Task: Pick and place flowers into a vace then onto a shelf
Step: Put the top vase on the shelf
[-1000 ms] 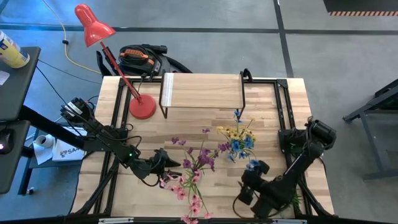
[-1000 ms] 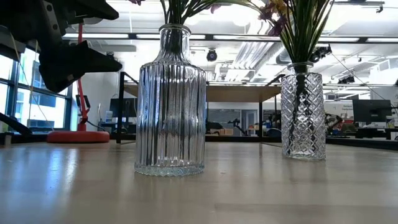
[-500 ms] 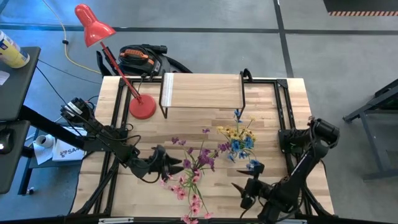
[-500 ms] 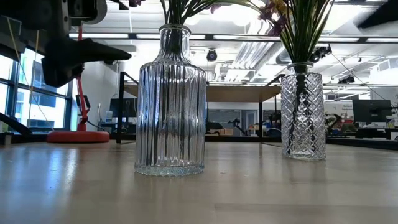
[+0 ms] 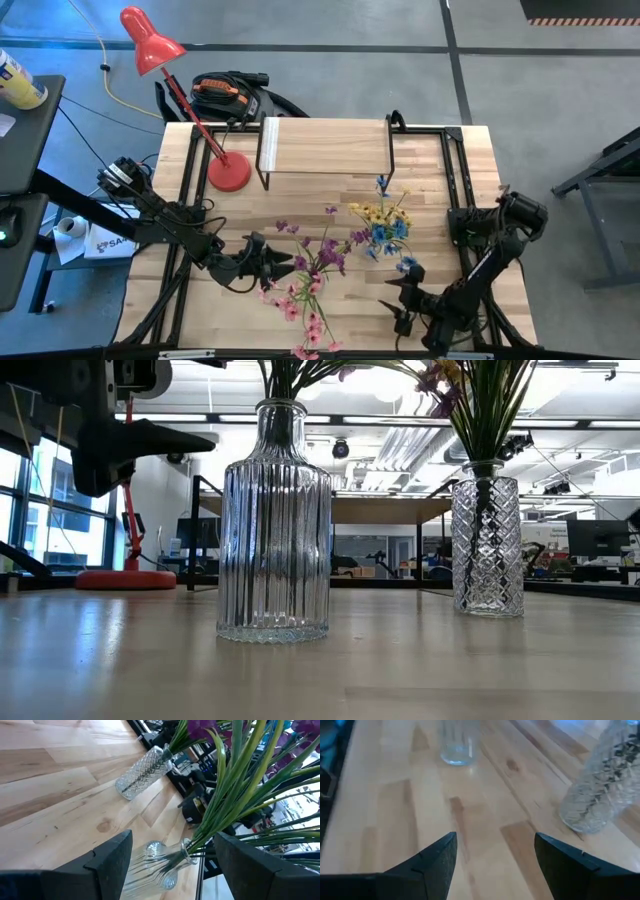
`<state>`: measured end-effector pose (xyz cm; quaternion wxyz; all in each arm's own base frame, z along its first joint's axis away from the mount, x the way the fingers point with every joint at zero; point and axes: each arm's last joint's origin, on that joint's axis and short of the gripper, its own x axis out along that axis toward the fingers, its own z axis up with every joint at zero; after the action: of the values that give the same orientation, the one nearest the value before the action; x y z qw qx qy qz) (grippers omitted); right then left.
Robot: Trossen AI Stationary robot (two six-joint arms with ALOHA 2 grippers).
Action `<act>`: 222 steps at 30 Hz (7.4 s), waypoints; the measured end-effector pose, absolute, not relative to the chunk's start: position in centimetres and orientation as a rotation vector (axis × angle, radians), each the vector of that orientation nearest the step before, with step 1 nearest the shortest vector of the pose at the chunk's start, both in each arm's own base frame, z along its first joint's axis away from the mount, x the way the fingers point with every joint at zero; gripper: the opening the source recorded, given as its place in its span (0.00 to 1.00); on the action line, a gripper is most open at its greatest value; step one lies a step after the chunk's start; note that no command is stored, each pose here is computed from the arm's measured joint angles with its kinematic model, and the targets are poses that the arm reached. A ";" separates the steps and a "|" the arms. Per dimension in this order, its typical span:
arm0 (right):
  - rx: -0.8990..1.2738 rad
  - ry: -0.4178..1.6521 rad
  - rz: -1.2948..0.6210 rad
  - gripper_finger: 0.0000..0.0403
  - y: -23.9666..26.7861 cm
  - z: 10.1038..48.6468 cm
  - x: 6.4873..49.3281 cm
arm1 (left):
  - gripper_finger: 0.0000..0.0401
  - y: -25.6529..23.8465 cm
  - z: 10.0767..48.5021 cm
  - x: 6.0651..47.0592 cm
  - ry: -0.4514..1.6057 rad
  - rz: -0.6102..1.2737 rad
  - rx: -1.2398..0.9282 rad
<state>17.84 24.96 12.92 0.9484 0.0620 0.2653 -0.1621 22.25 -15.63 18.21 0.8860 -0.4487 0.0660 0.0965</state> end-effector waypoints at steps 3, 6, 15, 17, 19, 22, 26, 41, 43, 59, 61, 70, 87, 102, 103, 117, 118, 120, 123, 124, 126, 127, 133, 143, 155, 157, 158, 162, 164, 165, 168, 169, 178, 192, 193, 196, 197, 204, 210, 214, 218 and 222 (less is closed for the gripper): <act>0.104 0.533 -0.346 0.64 24.6 12.9 18.1 | 0.79 -15.6 18.2 22.2 0.137 0.201 -0.933; 0.036 0.515 -0.379 0.64 23.8 13.5 18.4 | 0.79 -15.6 18.2 22.2 0.138 0.201 -0.933; -0.053 0.550 -0.464 0.64 21.0 15.6 18.7 | 0.79 -15.6 18.2 22.3 0.134 0.198 -0.936; -0.074 0.570 -0.485 0.64 20.6 15.6 18.8 | 0.79 -15.6 18.3 22.3 0.134 0.198 -0.937; -0.082 0.588 -0.498 0.64 20.2 15.5 19.0 | 0.79 -15.6 18.3 22.3 0.133 0.198 -0.937; -0.110 0.635 -0.491 0.64 19.8 15.4 19.5 | 0.79 -15.6 18.2 22.3 0.137 0.194 -0.937; -0.039 0.659 -0.495 0.64 19.6 15.4 20.1 | 0.79 -15.7 18.2 22.3 0.139 0.192 -0.937; 0.023 0.728 -0.541 0.65 18.7 15.2 20.4 | 0.79 -15.6 18.1 22.2 0.146 0.195 -0.930; 0.009 0.698 -0.549 0.67 18.7 15.3 20.4 | 0.79 -15.6 18.1 22.2 0.145 0.195 -0.930; 0.030 0.603 -0.554 0.81 18.8 15.6 21.4 | 0.79 -12.2 18.7 22.0 -0.378 0.896 -0.738; 0.041 0.619 -0.559 0.81 18.6 15.5 21.5 | 0.79 -11.6 18.8 22.3 -0.319 0.836 -0.763; 0.019 0.700 -0.571 0.81 18.0 15.3 21.2 | 0.79 -11.3 19.0 23.5 -0.033 0.548 -0.652; 0.104 0.611 -0.573 0.81 18.2 15.6 22.3 | 0.79 -11.6 18.9 23.7 0.051 0.416 -0.665; 0.097 0.537 -0.651 0.94 17.2 14.7 24.0 | 0.79 -11.6 18.9 23.7 0.053 0.415 -0.665; 0.092 0.534 -0.653 0.96 17.1 14.6 24.1 | 0.79 -11.6 18.9 23.7 0.053 0.415 -0.665; 0.222 0.590 -0.766 0.97 14.1 12.7 26.9 | 0.79 -11.6 18.9 23.7 0.053 0.415 -0.664; 0.223 0.590 -0.771 0.97 14.0 12.7 26.9 | 0.79 -11.7 18.9 23.7 0.054 0.415 -0.664; 0.222 0.593 -0.778 0.97 13.8 12.7 27.0 | 0.79 -11.6 18.9 23.7 0.053 0.415 -0.664; 0.206 0.587 -0.779 0.97 13.7 12.7 27.0 | 0.79 -11.6 18.9 23.7 0.053 0.415 -0.664; 0.195 0.585 -0.781 0.97 13.7 12.8 27.0 | 0.79 -11.6 18.9 23.7 0.053 0.415 -0.664; 0.176 0.576 -0.786 0.97 13.7 12.8 27.0 | 0.79 -11.6 18.9 23.7 0.053 0.415 -0.664; 0.171 0.577 -0.788 0.97 13.7 12.8 26.9 | 0.79 -11.6 18.9 23.7 0.053 0.415 -0.664; 0.215 0.584 -0.805 0.97 13.1 12.7 27.2 | 0.79 -11.6 18.9 23.7 0.053 0.415 -0.664; 0.158 0.548 -0.836 0.87 12.6 12.9 27.5 | 0.79 -11.6 18.9 23.7 0.053 0.415 -0.664; 0.167 0.535 -0.815 0.59 13.3 13.0 27.2 | 0.79 -11.6 18.9 23.7 0.053 0.415 -0.664; 0.203 0.548 -0.821 0.59 13.1 13.0 27.3 | 0.79 -11.6 18.9 23.7 0.053 0.415 -0.664; 0.215 0.553 -0.823 0.59 13.0 13.0 27.3 | 0.79 -11.6 18.9 23.7 0.053 0.416 -0.664; 0.223 0.556 -0.821 0.63 12.9 13.0 27.4 | 0.79 -11.6 18.9 23.7 0.053 0.416 -0.664; 0.222 0.574 -0.803 0.67 13.1 12.8 27.4 | 0.79 -11.6 18.9 23.7 0.053 0.416 -0.664; 0.220 0.581 -0.799 0.69 13.2 12.6 27.3 | 0.79 -11.6 18.9 23.7 0.053 0.416 -0.664; 0.213 0.539 -0.795 0.67 13.6 12.9 27.3 | 0.79 -11.6 18.9 23.7 0.053 0.416 -0.664; 0.202 0.525 -0.795 0.65 13.6 13.0 27.4 | 0.79 -11.7 18.9 23.7 0.053 0.416 -0.664; 0.150 0.447 -0.792 0.59 13.9 13.7 27.6 | 0.79 -11.6 18.8 23.7 0.055 0.416 -0.663; 0.104 0.382 -0.806 0.59 12.7 18.7 25.7 | 0.79 -11.6 18.8 23.7 0.057 0.417 -0.661; 0.099 0.388 -0.808 0.59 12.4 19.4 25.3 | 0.79 -11.6 18.8 23.7 0.057 0.417 -0.661; 0.123 0.389 -0.817 0.59 11.0 21.8 23.9 | 0.79 -11.6 18.8 23.7 0.057 0.417 -0.661; 0.133 0.378 -0.824 0.59 10.5 22.7 23.4 | 0.79 -11.6 18.8 23.7 0.057 0.417 -0.661; 0.139 0.309 -0.857 0.59 5.7 28.2 21.8 | 0.79 -11.6 18.7 23.6 0.067 0.421 -0.651; 0.089 0.328 -0.812 0.59 0.4 30.5 23.1 | 0.79 -11.6 18.7 23.6 0.067 0.421 -0.651; 0.069 0.330 -0.828 0.59 -3.0 30.8 23.7 | 0.79 -11.6 18.7 23.6 0.067 0.421 -0.652; 0.076 0.319 -0.848 0.59 -5.5 30.8 24.0 | 0.79 -11.6 18.7 23.6 0.067 0.421 -0.652; 0.095 0.326 -0.840 0.59 -7.2 30.0 25.0 | 0.79 -11.6 18.7 23.6 0.067 0.421 -0.651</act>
<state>24.95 -7.23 30.02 0.8990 0.0460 0.1577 -0.4060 23.63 -11.63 18.70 0.9252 -0.3175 0.0325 0.2052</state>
